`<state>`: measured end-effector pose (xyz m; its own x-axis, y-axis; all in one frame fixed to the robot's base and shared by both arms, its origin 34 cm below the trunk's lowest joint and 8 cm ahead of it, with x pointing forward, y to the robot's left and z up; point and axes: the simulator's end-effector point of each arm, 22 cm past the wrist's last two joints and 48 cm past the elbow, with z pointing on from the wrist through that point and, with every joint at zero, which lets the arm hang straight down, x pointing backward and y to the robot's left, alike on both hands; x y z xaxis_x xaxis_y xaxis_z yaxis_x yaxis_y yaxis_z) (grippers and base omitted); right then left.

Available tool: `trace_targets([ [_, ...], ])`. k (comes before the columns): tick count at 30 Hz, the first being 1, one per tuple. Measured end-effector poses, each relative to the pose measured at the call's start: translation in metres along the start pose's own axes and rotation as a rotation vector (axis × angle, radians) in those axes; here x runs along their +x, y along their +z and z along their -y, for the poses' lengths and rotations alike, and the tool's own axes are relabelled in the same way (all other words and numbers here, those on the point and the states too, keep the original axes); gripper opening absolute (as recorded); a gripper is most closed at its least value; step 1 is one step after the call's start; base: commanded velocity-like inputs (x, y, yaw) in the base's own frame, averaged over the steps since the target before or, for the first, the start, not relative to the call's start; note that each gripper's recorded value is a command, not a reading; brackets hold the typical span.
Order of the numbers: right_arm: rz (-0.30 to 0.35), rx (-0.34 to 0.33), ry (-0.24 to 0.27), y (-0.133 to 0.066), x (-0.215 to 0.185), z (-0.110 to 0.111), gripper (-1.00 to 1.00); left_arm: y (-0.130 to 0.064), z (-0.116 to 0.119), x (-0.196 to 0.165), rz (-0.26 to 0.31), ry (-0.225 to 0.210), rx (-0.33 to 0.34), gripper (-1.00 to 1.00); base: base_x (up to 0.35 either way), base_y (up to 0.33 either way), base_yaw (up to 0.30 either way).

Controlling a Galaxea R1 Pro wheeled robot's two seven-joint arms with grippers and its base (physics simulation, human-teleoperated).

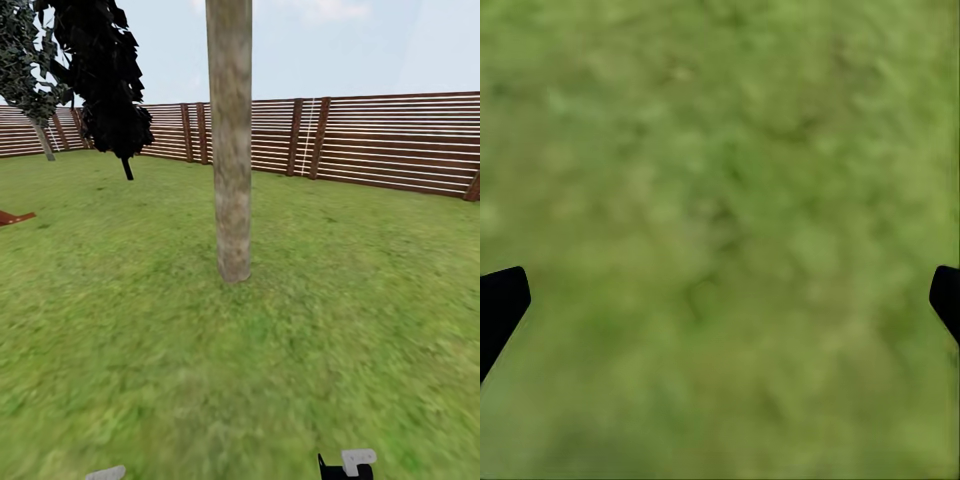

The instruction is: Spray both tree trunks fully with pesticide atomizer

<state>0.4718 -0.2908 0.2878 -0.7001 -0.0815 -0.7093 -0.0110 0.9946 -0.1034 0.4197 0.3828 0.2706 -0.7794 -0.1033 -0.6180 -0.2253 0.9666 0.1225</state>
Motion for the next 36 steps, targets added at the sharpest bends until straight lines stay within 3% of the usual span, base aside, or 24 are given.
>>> trace_targets([
  [36,0.000,-0.001,-0.002,-0.0001,0.0002,0.0004,1.00,-0.0020,-0.0064,0.0068,-0.011,0.002,-0.009,-1.00,0.339,0.000,0.000],
])
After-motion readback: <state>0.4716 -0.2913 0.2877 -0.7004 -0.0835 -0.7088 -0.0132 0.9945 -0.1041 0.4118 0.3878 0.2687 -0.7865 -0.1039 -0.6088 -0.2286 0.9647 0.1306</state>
